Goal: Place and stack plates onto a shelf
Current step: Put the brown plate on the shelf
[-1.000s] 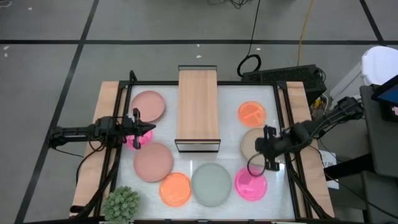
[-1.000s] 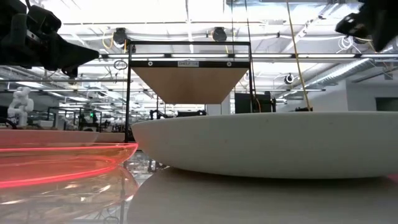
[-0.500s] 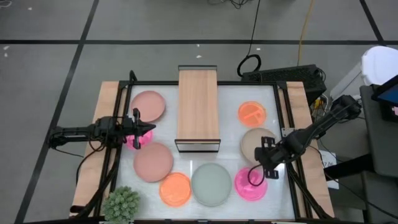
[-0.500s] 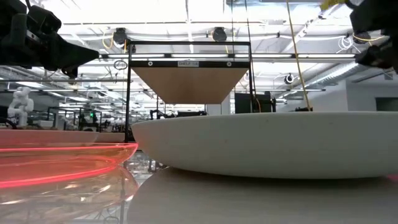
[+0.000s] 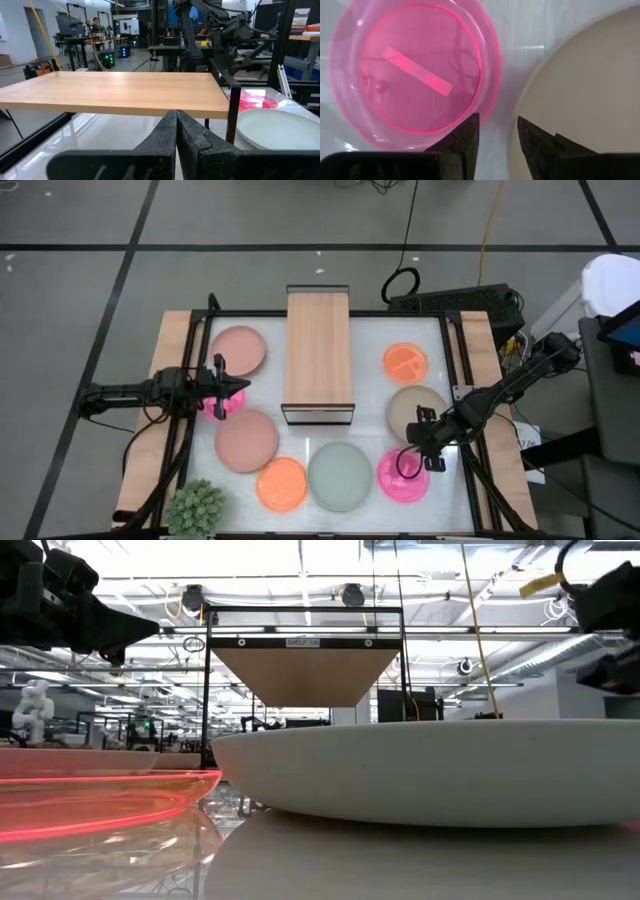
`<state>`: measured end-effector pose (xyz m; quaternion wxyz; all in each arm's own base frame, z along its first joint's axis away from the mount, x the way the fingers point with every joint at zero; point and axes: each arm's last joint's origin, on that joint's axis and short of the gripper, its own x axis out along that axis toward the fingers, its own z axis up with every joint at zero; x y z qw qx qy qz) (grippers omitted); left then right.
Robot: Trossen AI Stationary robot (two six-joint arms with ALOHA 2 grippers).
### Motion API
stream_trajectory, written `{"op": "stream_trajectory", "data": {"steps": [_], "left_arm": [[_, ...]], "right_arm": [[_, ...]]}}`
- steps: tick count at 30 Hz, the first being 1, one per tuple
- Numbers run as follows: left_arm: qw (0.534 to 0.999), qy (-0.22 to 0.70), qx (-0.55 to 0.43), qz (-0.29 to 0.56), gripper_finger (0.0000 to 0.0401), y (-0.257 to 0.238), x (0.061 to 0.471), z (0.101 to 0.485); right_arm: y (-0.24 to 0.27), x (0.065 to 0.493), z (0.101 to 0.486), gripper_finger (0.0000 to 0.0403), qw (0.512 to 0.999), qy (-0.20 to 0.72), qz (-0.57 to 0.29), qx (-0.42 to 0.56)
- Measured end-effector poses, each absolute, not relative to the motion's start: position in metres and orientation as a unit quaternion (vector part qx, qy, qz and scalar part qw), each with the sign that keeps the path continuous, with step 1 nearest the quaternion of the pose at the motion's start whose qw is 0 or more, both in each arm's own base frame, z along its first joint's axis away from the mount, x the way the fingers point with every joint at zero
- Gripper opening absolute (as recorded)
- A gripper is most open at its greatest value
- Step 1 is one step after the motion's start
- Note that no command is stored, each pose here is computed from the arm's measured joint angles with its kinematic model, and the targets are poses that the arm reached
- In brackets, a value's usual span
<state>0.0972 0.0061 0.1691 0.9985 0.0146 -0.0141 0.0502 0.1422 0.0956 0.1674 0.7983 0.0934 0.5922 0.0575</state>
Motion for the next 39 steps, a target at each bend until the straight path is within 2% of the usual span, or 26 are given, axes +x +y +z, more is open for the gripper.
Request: {"op": "stream_trajectory", "data": {"steps": [7, 14, 25, 39], "left_arm": [[0.999, -0.014, 0.015, 0.05, 0.0004, 0.006, 0.097, 0.169], [0.999, -0.014, 0.015, 0.05, 0.0004, 0.006, 0.097, 0.169], [0.999, -0.014, 0.014, 0.051, 0.0004, 0.006, 0.097, 0.169], [0.998, -0.019, 0.003, 0.058, 0.0004, 0.007, 0.097, 0.17]], "right_arm": [[0.093, 0.139, 0.158, 0.0087, 0.795, 0.597, 0.052, 0.091], [0.092, 0.138, 0.158, 0.001, 0.794, 0.601, 0.054, 0.082], [0.096, 0.144, 0.172, 0.0002, 0.804, 0.586, 0.051, 0.086], [0.099, 0.158, 0.251, 0.0, 0.84, 0.542, -0.001, 0.029]]}}
